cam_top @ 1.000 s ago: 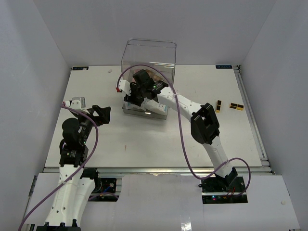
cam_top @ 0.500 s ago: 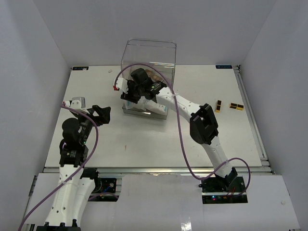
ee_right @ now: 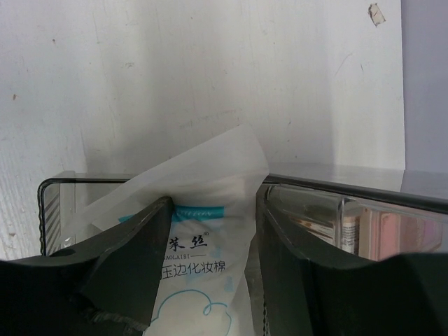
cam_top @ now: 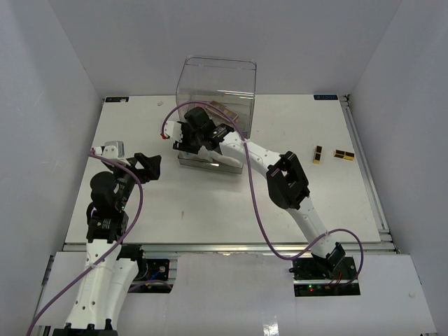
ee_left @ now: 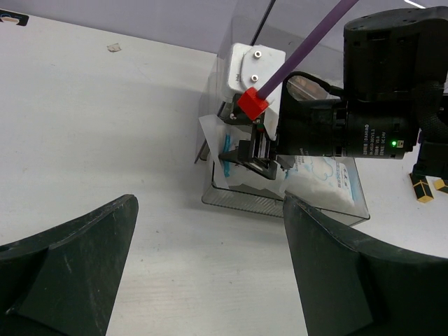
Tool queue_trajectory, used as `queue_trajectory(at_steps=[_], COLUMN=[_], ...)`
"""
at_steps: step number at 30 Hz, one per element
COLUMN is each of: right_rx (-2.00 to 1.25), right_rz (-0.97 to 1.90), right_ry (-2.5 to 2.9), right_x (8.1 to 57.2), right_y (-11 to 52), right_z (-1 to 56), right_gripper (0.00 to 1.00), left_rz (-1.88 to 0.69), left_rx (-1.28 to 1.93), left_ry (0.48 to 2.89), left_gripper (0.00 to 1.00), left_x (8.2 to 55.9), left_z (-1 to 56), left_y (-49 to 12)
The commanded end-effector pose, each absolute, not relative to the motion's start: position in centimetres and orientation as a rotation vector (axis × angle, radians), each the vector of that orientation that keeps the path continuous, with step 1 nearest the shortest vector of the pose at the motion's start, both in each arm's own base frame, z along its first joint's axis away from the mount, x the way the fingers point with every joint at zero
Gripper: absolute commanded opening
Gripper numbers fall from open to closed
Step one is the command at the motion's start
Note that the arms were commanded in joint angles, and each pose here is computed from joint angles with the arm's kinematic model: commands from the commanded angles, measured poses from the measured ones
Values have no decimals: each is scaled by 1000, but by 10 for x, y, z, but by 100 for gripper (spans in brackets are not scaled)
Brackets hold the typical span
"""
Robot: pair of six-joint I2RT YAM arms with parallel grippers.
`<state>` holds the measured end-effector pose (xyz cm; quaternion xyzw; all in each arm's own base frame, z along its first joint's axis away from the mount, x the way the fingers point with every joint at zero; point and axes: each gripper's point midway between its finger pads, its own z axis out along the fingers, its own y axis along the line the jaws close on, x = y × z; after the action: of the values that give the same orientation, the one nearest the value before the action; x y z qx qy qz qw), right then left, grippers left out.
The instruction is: Organize the makeup
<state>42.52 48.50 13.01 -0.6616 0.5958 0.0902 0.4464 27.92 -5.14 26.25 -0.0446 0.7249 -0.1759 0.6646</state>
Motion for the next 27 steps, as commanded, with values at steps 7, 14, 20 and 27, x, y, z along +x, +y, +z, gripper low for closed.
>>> queue_trajectory(at_steps=[7, 14, 20, 27], right_rx=[-1714, -1742, -1690, -1626], right_rz=[-8, -13, 220, 354], right_ry=[1701, 1778, 1640, 1457], right_x=[438, 435, 413, 391], right_y=[438, 429, 449, 459], right_z=[67, 47, 109, 208], right_gripper=[57, 57, 63, 63], left_rz=[-397, -393, -391, -392], left_rx=[-85, -87, -89, -91], left_ry=[1623, 1626, 1630, 1630], left_gripper=[95, 95, 95, 95], left_x=[278, 279, 279, 280], left_z=[268, 267, 266, 266], left_y=[-52, -51, -51, -51])
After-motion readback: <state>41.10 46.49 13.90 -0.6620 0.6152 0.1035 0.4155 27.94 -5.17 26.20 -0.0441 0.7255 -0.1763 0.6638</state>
